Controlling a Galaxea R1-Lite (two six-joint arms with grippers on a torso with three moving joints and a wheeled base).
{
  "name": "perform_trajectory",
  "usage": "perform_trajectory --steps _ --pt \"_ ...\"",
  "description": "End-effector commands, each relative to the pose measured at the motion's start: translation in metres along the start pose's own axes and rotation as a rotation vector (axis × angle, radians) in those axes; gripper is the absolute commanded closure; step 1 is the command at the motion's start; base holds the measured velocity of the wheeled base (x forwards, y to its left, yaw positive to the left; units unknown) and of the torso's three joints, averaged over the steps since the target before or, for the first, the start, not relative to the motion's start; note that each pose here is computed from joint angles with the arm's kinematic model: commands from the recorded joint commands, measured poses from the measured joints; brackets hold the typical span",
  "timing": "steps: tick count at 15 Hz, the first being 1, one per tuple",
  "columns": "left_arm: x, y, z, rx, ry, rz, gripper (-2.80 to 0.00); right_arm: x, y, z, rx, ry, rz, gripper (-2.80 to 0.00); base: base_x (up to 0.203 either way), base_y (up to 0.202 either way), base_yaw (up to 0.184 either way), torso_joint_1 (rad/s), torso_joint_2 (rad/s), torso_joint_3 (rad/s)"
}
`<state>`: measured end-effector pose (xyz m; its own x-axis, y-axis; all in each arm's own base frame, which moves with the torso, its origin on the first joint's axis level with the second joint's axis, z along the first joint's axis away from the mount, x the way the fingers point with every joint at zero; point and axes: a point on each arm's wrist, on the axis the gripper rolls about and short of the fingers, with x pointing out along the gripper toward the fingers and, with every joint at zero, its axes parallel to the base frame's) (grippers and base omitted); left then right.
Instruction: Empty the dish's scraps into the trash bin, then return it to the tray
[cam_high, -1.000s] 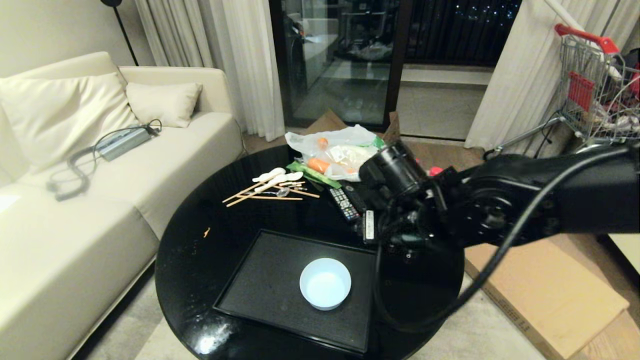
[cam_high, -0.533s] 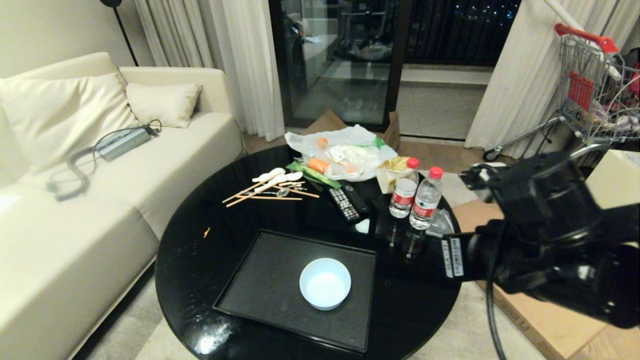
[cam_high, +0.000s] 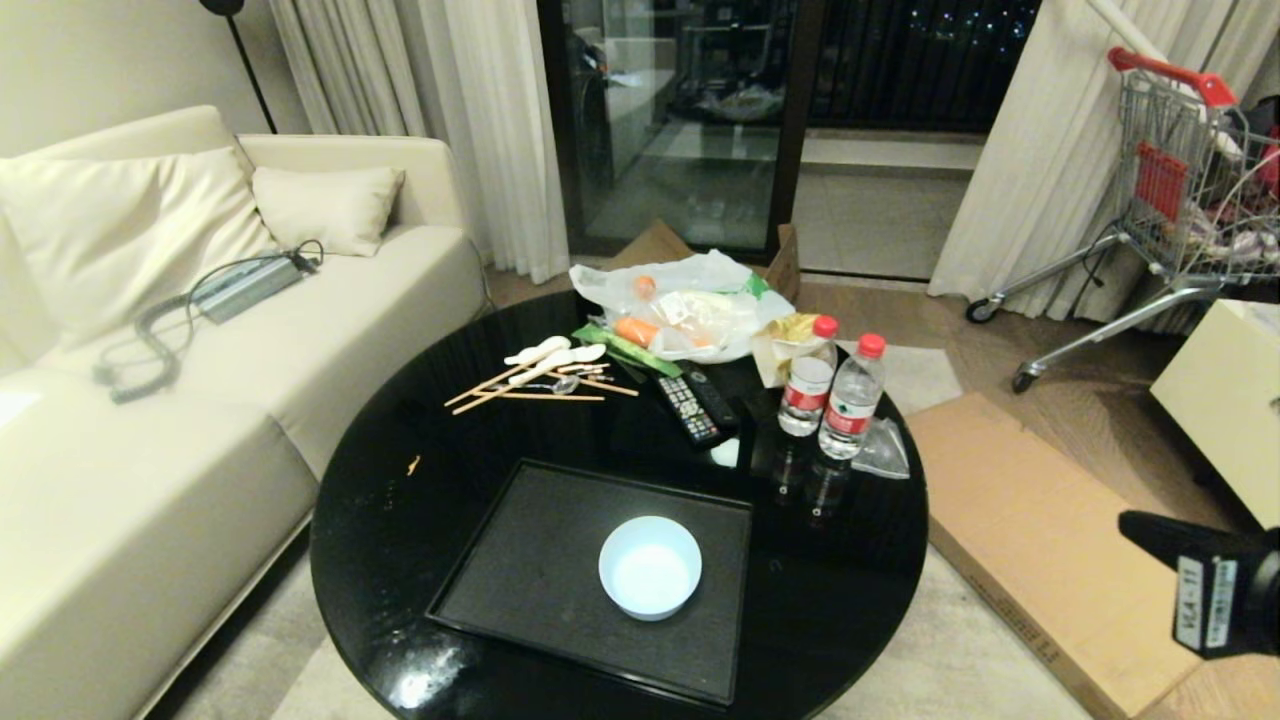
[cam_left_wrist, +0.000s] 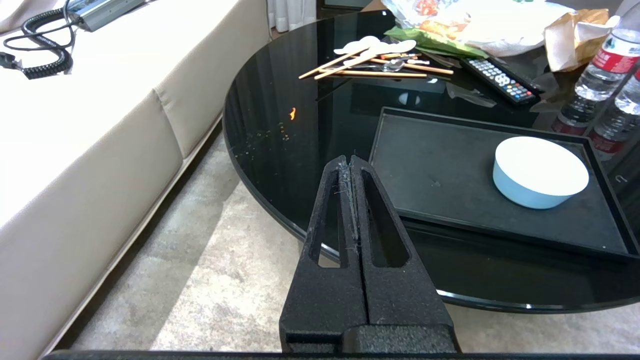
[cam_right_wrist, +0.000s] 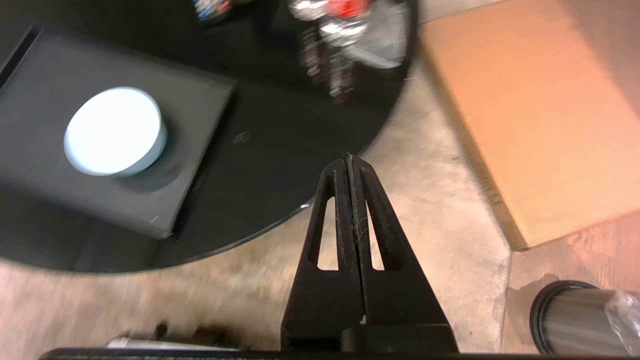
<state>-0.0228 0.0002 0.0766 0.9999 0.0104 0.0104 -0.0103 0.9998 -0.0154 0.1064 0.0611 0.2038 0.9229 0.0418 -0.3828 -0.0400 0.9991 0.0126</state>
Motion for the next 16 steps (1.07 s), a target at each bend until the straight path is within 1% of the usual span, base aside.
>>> perform_trajectory --steps 1,3,5,6,8,9,11,12,13,16 --pt "0.0 0.0 0.0 0.0 -0.002 0.0 0.0 -0.014 -0.029 -0.025 0.047 -0.08 -0.109 0.0 0.0 0.0 0.0 0.0 0.0 0.0" --pt "0.0 0.0 0.0 0.0 0.0 0.0 0.0 -0.019 -0.046 -0.053 0.047 -0.132 -0.17 0.0 0.0 0.0 0.0 0.0 0.0 0.0" --pt "0.0 0.0 0.0 0.0 0.0 0.0 0.0 -0.026 -0.057 -0.079 0.043 -0.169 -0.197 0.0 0.0 0.0 0.0 0.0 0.0 0.0" --pt "0.0 0.0 0.0 0.0 -0.002 0.0 0.0 -0.03 -0.061 -0.092 0.04 -0.186 -0.199 0.0 0.0 0.0 0.0 0.0 0.0 0.0" --pt "0.0 0.0 0.0 0.0 0.0 0.0 0.0 -0.042 -0.061 -0.112 0.026 -0.236 -0.151 0.0 0.0 0.0 0.0 0.0 0.0 0.0" --pt "0.0 0.0 0.0 0.0 0.0 0.0 0.0 -0.049 -0.061 -0.123 0.014 -0.245 -0.138 0.0 0.0 0.0 0.0 0.0 0.0 0.0" --pt "0.0 0.0 0.0 0.0 0.0 0.0 0.0 -0.056 -0.059 -0.142 -0.031 -0.233 -0.133 0.0 0.0 0.0 0.0 0.0 0.0 0.0" --pt "0.0 0.0 0.0 0.0 0.0 0.0 0.0 -0.057 -0.059 -0.148 -0.05 -0.206 -0.135 0.0 0.0 0.0 0.0 0.0 0.0 0.0" --pt "0.0 0.0 0.0 0.0 -0.001 0.0 0.0 -0.055 -0.059 -0.152 -0.066 -0.16 -0.135 0.0 0.0 0.0 0.0 0.0 0.0 0.0" --pt "0.0 0.0 0.0 0.0 -0.001 0.0 0.0 -0.058 -0.059 -0.155 -0.042 -0.181 -0.115 0.0 0.0 0.0 0.0 0.0 0.0 0.0"
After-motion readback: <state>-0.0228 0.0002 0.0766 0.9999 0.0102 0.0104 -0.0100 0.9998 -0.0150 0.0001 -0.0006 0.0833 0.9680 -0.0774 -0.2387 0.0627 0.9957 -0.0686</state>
